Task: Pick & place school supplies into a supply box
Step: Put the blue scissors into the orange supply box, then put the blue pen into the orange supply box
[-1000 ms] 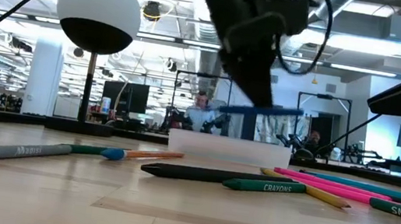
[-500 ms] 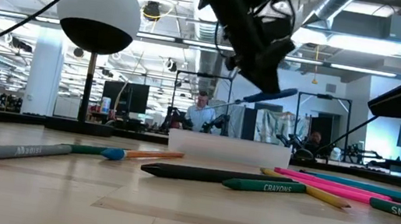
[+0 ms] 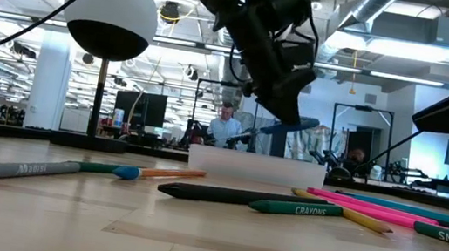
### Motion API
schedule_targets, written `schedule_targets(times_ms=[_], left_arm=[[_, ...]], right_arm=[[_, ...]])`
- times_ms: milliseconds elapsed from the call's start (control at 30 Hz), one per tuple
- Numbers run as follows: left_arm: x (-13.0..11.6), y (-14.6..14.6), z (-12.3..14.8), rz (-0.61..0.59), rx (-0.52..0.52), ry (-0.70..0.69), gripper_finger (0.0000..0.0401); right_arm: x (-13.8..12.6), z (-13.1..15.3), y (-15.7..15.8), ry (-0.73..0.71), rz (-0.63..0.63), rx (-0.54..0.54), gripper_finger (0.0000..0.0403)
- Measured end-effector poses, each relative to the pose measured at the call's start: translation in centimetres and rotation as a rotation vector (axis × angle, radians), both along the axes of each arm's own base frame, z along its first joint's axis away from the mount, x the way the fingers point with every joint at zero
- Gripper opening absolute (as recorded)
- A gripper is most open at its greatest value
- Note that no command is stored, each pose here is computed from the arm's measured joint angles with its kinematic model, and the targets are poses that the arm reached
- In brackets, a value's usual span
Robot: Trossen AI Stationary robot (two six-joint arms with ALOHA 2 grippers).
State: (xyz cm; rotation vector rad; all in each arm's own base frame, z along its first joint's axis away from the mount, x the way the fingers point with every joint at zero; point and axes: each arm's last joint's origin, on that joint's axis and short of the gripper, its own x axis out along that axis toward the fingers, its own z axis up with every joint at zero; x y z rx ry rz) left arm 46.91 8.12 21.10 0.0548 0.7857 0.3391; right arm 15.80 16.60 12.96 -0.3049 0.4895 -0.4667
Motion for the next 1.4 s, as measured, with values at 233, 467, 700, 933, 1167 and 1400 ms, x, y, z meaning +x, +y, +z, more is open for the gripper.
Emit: schedule_targets(times_ms=[233,467,700,933,1167,1400], left_arm=[[-0.2,0.8,0.0,0.009,0.001,0.010,0.0098],[-0.3,1.1,-0.1,-0.011,-0.029,0.011,0.0101],[0.0,1.1,-1.5,-0.025,-0.025,0.048,0.0102],[0.3,1.4,-3.7,-0.023,-0.041,0.096,0.0102],[0.3,1.3,-3.8,-0.039,-0.071,0.102,0.0113],[0.2,1.3,-3.8,-0.040,-0.070,0.105,0.0163]], right_arm=[[0.0,0.0,0.0,0.000,0.000,0.000,0.0111],[0.0,0.0,0.0,-0.001,0.000,0.001,0.0111],[0.0,0.0,0.0,-0.002,0.000,0.006,0.0111],[0.0,-0.1,0.0,0.002,0.001,0.008,0.0111],[-0.2,-0.4,-0.3,0.005,-0.003,0.007,0.0111],[0.2,-0.5,-0.6,0.016,-0.023,0.022,0.0111]])
